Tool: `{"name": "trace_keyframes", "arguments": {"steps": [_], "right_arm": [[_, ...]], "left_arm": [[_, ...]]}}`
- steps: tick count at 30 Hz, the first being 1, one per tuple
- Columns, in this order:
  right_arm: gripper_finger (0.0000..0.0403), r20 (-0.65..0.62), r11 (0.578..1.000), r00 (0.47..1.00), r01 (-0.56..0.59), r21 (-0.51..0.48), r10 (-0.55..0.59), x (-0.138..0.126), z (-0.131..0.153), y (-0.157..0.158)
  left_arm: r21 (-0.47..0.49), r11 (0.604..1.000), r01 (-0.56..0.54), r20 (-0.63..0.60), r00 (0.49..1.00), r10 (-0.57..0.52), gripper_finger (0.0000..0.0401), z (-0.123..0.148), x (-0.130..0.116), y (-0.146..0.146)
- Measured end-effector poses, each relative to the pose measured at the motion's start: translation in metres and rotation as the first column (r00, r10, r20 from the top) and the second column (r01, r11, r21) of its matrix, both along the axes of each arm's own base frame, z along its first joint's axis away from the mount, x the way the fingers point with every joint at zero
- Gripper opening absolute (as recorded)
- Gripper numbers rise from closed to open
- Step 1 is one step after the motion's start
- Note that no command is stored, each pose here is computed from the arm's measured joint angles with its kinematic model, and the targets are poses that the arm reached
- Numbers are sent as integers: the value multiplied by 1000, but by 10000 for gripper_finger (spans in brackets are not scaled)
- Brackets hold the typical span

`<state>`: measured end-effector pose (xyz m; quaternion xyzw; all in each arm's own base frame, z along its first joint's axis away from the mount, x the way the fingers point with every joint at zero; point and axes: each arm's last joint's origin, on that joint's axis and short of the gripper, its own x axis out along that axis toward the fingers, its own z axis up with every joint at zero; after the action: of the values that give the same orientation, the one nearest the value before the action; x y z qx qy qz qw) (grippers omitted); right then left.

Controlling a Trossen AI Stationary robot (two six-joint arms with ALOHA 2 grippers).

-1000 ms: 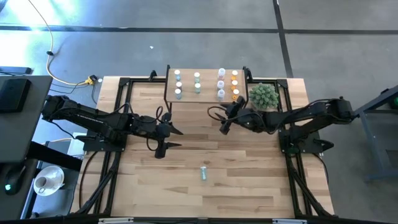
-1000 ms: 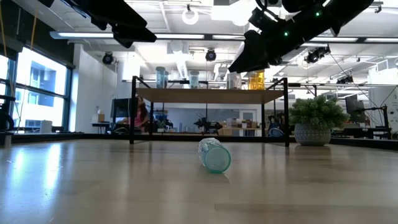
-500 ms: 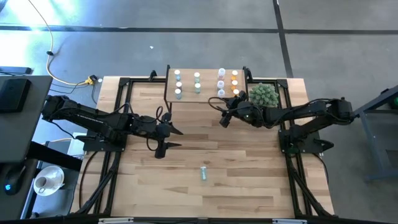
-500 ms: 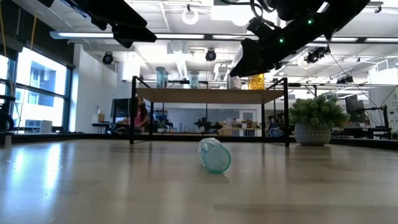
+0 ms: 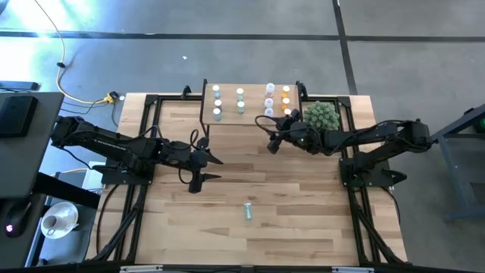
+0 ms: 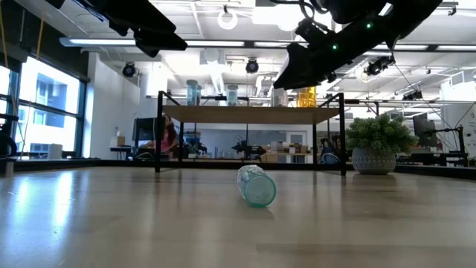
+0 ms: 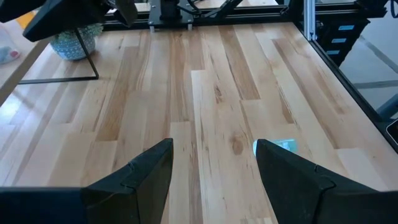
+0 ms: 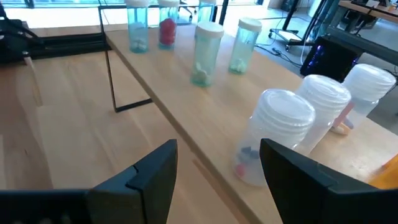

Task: Pick and place medicine bottles onto shelf by color
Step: Put the transparent pill bottle on the shelf aligned with the other transparent pill bottles, then put the green pill bottle on the shelf aligned with the other green pill bottles

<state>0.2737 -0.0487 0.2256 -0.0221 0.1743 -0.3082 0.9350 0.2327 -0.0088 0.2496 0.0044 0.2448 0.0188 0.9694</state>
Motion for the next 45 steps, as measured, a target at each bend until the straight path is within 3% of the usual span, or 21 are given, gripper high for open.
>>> {"name": "trace_keyframes", "arguments": {"steps": [13, 20, 25, 29, 35, 45], "right_arm": [[220, 74, 976, 978, -202, 84, 196, 2, 4, 61], [220, 130, 915, 936, -347, 204, 326, 0, 11, 102], [220, 121, 884, 915, -404, 235, 386, 7, 29, 129], [220, 75, 871, 925, -375, 316, 371, 20, 40, 145], [220, -70, 833, 947, -238, 500, 313, 45, 38, 160], [220, -167, 677, 927, -114, 727, 335, 81, 6, 181]], "left_arm": [[-8, 1000, -6, -13, 1000, 6, 218, -1, -1, 0], [-29, 999, -18, -18, 1000, 18, 218, -2, -1, 0], [-44, 999, -27, -23, 999, 26, 218, -2, -1, 0], [-43, 999, -29, -36, 999, 27, 218, -3, -2, 0], [-39, 999, -37, -84, 996, 33, 218, -7, -4, 1], [-48, 997, -58, -142, 989, 51, 218, -12, -8, 1]]}}
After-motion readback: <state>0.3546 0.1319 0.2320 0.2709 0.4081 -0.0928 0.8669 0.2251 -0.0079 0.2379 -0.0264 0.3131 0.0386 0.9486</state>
